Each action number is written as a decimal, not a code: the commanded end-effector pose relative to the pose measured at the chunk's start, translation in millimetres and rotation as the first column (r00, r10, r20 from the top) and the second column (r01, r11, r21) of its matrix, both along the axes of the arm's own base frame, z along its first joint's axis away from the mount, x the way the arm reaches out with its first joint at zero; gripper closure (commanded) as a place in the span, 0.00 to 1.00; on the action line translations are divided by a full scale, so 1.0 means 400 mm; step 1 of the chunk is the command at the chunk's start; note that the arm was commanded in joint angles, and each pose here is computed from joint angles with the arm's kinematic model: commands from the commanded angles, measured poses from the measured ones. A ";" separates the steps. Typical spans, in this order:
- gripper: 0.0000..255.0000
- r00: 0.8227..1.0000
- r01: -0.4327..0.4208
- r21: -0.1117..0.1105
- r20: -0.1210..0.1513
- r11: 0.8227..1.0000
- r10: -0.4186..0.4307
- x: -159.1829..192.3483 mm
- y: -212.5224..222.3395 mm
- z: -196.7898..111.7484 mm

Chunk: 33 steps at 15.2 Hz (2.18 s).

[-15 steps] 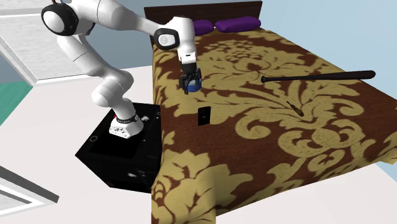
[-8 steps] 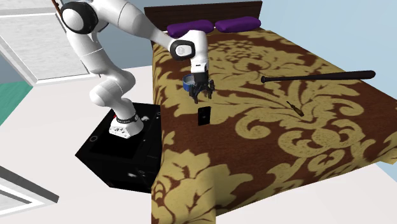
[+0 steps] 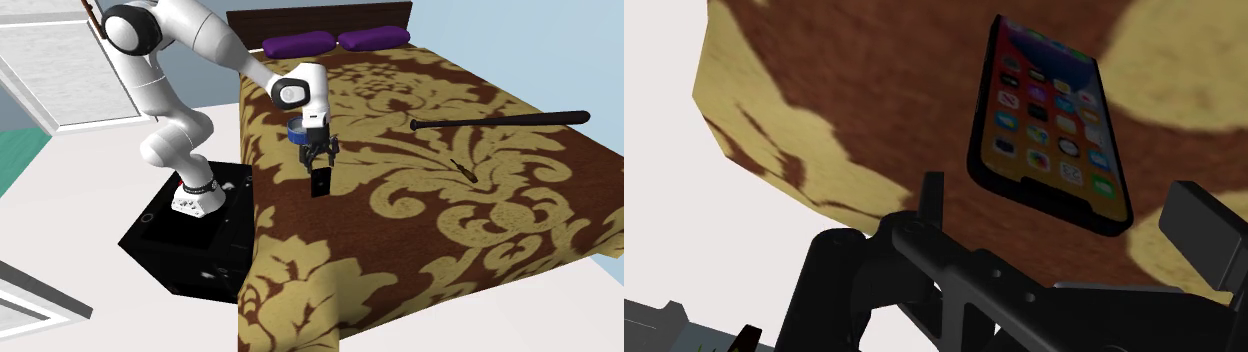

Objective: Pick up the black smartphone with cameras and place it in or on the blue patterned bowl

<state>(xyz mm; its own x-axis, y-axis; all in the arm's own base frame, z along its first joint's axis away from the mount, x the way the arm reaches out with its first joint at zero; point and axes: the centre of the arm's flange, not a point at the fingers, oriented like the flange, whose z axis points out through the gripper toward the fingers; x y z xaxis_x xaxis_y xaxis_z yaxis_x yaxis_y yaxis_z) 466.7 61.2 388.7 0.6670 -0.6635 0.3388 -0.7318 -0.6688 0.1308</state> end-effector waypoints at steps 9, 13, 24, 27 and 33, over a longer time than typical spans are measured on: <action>1.00 1.000 0.000 0.000 0.001 1.000 0.000 0.002 -0.002 -0.006; 1.00 1.000 0.000 0.000 0.001 1.000 0.000 0.002 -0.002 -0.006; 1.00 1.000 0.000 0.000 0.001 1.000 0.000 0.002 -0.002 0.100; 1.00 1.000 0.000 0.000 0.001 1.000 0.000 0.002 -0.002 0.139; 1.00 1.000 0.000 0.000 0.001 1.000 0.000 0.002 -0.002 0.219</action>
